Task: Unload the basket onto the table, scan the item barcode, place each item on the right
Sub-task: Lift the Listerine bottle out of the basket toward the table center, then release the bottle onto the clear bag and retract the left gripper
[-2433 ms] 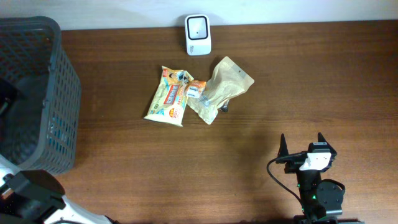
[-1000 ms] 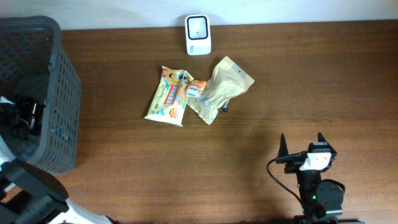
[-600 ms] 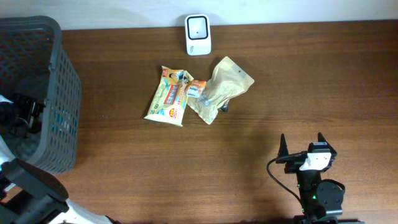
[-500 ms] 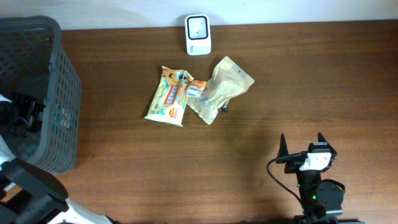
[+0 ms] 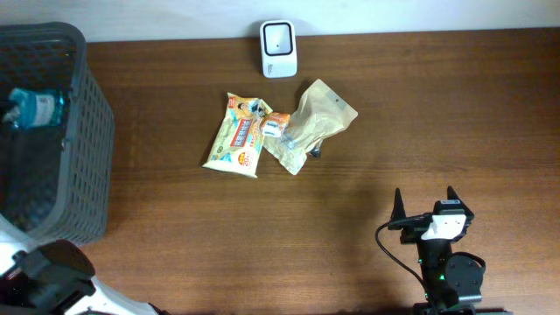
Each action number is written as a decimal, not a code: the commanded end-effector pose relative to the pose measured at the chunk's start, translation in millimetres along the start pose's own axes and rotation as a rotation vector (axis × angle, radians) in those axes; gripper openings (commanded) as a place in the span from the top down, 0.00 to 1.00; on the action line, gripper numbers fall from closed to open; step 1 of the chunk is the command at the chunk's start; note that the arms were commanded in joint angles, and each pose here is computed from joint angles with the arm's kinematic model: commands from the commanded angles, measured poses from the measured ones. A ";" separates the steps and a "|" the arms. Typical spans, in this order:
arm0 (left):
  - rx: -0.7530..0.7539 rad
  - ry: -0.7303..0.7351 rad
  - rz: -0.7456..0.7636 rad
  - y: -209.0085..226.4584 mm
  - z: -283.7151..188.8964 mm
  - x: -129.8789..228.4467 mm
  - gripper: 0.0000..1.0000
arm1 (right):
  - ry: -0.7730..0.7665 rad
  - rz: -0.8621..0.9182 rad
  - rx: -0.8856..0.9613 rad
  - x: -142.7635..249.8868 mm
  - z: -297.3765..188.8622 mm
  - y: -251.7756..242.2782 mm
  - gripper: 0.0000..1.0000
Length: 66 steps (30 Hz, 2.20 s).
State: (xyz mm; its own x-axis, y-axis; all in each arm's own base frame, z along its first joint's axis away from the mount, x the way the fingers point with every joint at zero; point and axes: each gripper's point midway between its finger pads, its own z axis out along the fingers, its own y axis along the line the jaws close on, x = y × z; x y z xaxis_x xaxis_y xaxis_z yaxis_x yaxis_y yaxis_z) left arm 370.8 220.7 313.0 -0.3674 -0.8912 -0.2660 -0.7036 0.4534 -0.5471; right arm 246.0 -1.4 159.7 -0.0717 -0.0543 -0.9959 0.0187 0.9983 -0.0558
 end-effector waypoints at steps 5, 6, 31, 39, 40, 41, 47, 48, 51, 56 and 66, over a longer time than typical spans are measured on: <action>0.245 -0.131 0.132 -70.2 -83.8 3.0 0.93 | 0.005 0.007 -0.003 3.4 0.2 1.1 0.02; 0.297 -0.120 0.152 -81.3 -92.9 10.1 0.94 | 0.005 0.007 -0.004 3.4 0.2 1.2 0.02; 0.158 0.234 0.764 -197.8 2.5 279.3 0.96 | 0.005 0.007 -0.003 3.4 0.2 1.1 0.02; 0.146 0.366 0.894 -206.5 114.2 374.5 0.94 | 0.005 0.007 -0.003 3.4 0.2 1.1 0.02; 0.147 0.376 0.906 -206.4 126.4 384.5 0.94 | 0.005 0.007 -0.003 3.4 0.2 1.1 0.02; 0.146 0.384 0.915 -205.6 137.4 392.5 0.95 | 0.005 0.007 -0.003 3.4 0.2 1.1 0.02; 0.088 0.406 0.952 -194.5 180.9 418.9 0.93 | 0.005 0.007 -0.003 3.4 0.2 1.1 0.02; 0.078 0.409 0.956 -192.4 184.5 420.9 0.92 | 0.005 0.007 -0.003 3.4 0.2 1.1 0.02; 0.057 0.425 0.964 -186.4 191.1 427.1 0.83 | 0.005 0.007 -0.003 3.4 0.2 1.1 0.01; 0.038 0.439 0.969 -181.7 185.6 427.0 0.51 | 0.005 0.007 -0.003 3.4 0.2 1.1 0.02; 0.032 0.443 0.970 -192.6 139.7 413.7 0.28 | 0.005 0.007 -0.003 3.4 0.2 1.1 0.02</action>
State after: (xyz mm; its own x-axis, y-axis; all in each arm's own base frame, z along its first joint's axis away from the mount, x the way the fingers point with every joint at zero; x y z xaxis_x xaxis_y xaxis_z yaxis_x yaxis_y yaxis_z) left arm 436.5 -234.9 164.8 -0.9709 -0.0668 -0.2300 -0.0048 0.9655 -0.2603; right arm 246.0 -1.4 159.8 -0.0714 -0.0547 -0.9959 0.0187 0.9982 -0.0562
